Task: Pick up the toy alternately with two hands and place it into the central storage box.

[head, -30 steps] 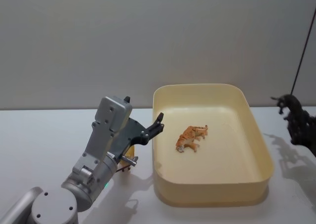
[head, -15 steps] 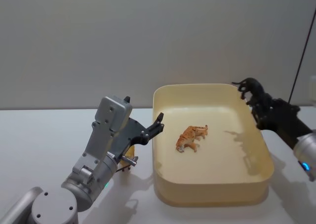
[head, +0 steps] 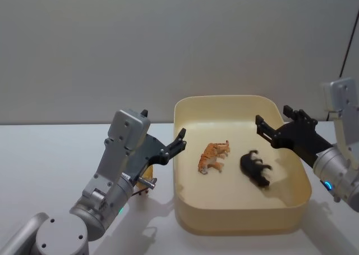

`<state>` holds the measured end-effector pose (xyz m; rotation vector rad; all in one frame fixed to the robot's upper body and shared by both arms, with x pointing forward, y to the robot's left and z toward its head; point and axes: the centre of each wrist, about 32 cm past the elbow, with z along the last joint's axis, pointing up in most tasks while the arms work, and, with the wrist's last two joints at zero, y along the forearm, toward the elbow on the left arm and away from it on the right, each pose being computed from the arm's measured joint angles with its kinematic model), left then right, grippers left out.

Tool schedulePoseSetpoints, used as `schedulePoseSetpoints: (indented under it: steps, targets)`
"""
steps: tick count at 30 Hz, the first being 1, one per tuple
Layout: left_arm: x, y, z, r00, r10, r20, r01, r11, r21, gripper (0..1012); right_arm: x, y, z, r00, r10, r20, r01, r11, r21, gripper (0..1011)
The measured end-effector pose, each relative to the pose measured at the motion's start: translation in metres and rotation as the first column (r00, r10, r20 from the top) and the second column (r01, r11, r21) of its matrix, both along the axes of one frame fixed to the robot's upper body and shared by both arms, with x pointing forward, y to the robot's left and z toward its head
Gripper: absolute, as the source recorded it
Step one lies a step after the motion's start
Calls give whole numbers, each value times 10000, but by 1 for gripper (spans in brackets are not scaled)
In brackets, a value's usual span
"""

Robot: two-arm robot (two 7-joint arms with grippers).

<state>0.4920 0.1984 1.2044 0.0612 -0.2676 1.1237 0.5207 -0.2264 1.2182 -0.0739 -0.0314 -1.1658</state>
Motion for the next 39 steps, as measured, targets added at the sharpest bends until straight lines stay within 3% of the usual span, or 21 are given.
schedulePoseSetpoints:
  steps: [5,10,16,21,27,30,31,35,39]
  targets:
    - [0,0,0,10000,0,0,0,10000,0,1002,-5,-26,6,10000,-43,40,43,10000,35,876]
    - [0,0,0,10000,0,-1,0,10000,0,1001,-56,-162,15,9991,-373,205,369,9991,207,999]
    - [-26,10,-4,10000,53,-60,-53,10000,-18,1001,-138,-326,31,9961,-780,408,761,9960,462,1001]
    - [-104,38,-7,9991,315,-280,-318,9994,-101,1001,-179,-399,44,9941,-953,512,924,9941,574,1001]
    - [-259,109,-17,9932,843,-803,-858,9962,-142,1001,-216,-465,57,9919,-1118,602,1077,9919,674,1001]
    - [-354,155,-14,9856,1177,-1211,-1206,9926,-166,1001,-227,-487,61,9911,-1176,627,1132,9911,704,1001]
    - [-354,155,-14,9856,1177,-1211,-1206,9926,-166,1001,-230,-492,61,9909,-1187,632,1142,9909,711,1001]
    - [-468,225,-27,9722,1460,-1829,-1500,9886,-84,1001,-243,-516,67,9899,-1249,665,1199,9900,743,1001]
    - [-532,285,-30,9612,1530,-2295,-1564,9877,32,1001,-251,-529,69,9894,-1279,682,1227,9895,760,1001]
